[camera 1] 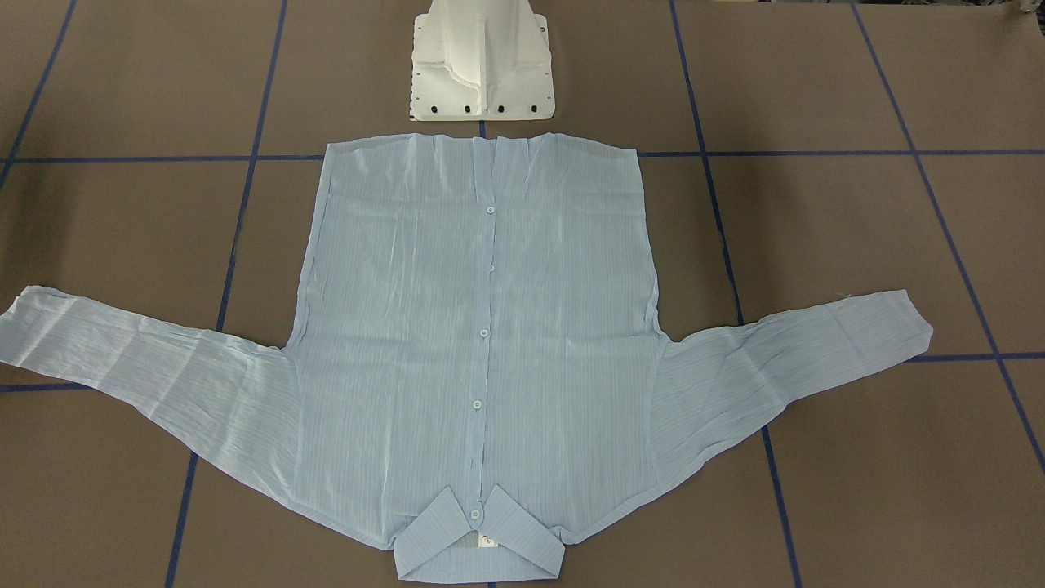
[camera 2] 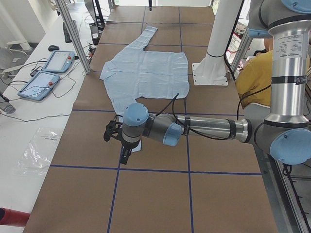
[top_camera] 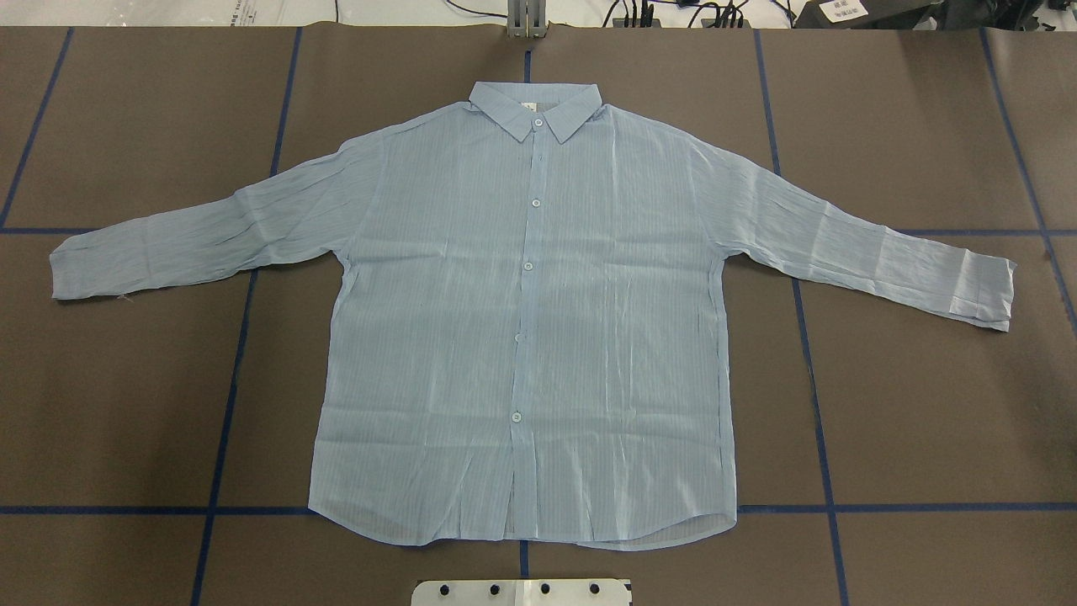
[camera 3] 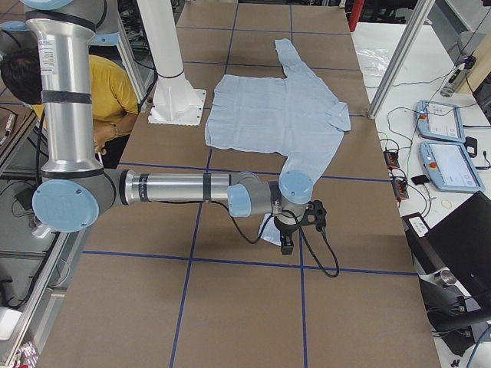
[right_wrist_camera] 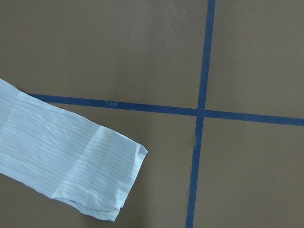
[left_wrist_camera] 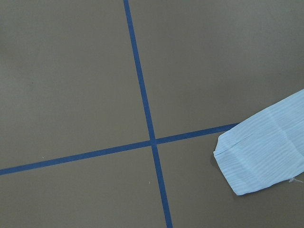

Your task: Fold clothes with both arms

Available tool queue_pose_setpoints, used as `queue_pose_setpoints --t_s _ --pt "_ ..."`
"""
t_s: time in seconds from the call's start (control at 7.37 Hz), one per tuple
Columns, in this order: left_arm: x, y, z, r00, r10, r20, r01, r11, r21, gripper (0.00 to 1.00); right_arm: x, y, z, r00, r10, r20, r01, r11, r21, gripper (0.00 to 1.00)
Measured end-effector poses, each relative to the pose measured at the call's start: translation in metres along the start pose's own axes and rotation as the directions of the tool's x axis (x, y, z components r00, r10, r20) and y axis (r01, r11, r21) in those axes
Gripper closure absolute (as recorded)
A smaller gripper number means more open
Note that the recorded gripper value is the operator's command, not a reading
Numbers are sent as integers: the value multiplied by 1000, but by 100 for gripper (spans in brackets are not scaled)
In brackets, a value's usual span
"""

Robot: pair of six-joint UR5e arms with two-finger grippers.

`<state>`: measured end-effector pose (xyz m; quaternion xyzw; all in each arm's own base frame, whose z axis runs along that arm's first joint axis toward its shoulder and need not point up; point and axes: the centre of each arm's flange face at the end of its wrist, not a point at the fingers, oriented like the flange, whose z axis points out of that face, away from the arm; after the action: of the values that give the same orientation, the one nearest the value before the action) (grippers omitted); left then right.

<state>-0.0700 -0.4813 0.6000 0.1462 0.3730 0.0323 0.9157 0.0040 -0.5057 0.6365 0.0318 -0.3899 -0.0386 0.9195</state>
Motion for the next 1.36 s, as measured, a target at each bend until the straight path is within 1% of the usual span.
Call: queue_pose_setpoints --t_s 0.27,0.54,0.81,1.09,1.36 --pt "-11 4 -13 1000 -27 2 27 999 22 0 1 2 2 1000 6 4 -6 1000 2 0" --pt "-16 6 -15 999 -37 1 37 999 27 0 -1 1 1 1000 23 8 -23 1000 4 0" --pt "-25 7 -4 999 -44 -1 44 999 14 0 -9 -2 3 1000 19 4 -19 1000 7 0" --pt "-32 10 5 1000 -24 -13 24 999 34 0 -11 -5 5 1000 20 4 -20 1000 3 0" --pt "-35 12 11 999 -15 -29 16 999 39 0 -15 -6 8 1000 17 9 -17 1000 -4 1"
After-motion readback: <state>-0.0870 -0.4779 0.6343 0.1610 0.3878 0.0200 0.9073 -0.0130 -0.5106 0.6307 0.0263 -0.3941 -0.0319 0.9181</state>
